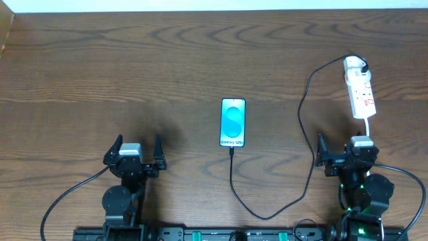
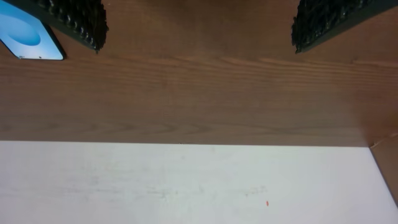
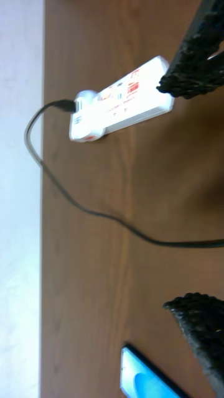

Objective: Plug charger to phone and switch on socket

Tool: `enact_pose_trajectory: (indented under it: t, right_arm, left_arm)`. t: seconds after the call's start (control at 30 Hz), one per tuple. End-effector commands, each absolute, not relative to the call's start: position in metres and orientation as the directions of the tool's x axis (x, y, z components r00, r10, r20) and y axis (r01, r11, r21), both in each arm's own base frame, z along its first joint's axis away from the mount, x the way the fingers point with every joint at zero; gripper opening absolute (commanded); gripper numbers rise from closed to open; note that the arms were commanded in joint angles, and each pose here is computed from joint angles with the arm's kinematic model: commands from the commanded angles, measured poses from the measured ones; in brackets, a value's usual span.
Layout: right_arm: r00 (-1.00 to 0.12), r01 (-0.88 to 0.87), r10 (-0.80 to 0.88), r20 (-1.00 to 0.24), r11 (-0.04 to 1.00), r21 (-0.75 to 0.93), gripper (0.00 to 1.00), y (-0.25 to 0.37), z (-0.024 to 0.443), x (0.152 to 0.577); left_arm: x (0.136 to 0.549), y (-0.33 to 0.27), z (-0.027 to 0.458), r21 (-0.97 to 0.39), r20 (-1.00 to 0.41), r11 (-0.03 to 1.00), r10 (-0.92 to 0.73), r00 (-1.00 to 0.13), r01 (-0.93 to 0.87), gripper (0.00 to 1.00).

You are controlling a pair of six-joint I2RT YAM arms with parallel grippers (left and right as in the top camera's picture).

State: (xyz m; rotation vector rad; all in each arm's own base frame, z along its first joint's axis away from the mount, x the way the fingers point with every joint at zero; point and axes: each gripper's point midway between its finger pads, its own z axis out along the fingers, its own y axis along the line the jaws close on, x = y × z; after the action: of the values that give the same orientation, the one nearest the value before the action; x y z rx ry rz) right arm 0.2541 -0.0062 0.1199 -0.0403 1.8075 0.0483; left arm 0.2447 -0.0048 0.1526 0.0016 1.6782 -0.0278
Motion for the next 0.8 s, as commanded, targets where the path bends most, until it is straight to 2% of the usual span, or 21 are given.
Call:
enact_pose_trajectory:
  t: [0.0, 0.3, 0.4, 0.43, 0.77]
  right_arm:
    - [-0.233, -0.007, -0.001, -0.972, 1.000, 0.001, 0.99, -0.013, 0.120, 0.250]
    - [-0.061, 0.044, 0.002, -0.998, 0.999, -0.001, 0.99, -0.020, 0.160, 0.245]
    - [-0.049, 0.170, 0.176, -0.983, 0.971, 0.166, 0.99, -0.039, 0.156, 0.243]
    - [-0.044, 0.179, 0.188, -0.981, 0.968, 0.177, 0.99, -0.041, 0.156, 0.243]
    - [-0.055, 0.153, 0.149, -0.987, 0.978, 0.139, 0.99, -0.035, 0.156, 0.244]
  left_arm:
    - [0.244, -0.005, 0.137, -0.019, -0.988, 1.000, -0.016, -0.152, 0.017, 0.94]
    - [0.244, -0.005, 0.137, -0.019, -0.988, 1.000, -0.016, -0.152, 0.017, 0.94]
    - [0.244, -0.005, 0.137, -0.019, -0.988, 1.000, -0.016, -0.152, 0.017, 0.94]
    - [0.244, -0.005, 0.137, -0.019, -0.988, 1.000, -0.016, -0.152, 0.017, 0.95]
    - [0.244, -0.005, 0.137, -0.019, -0.988, 1.000, -0.016, -0.152, 0.017, 0.94]
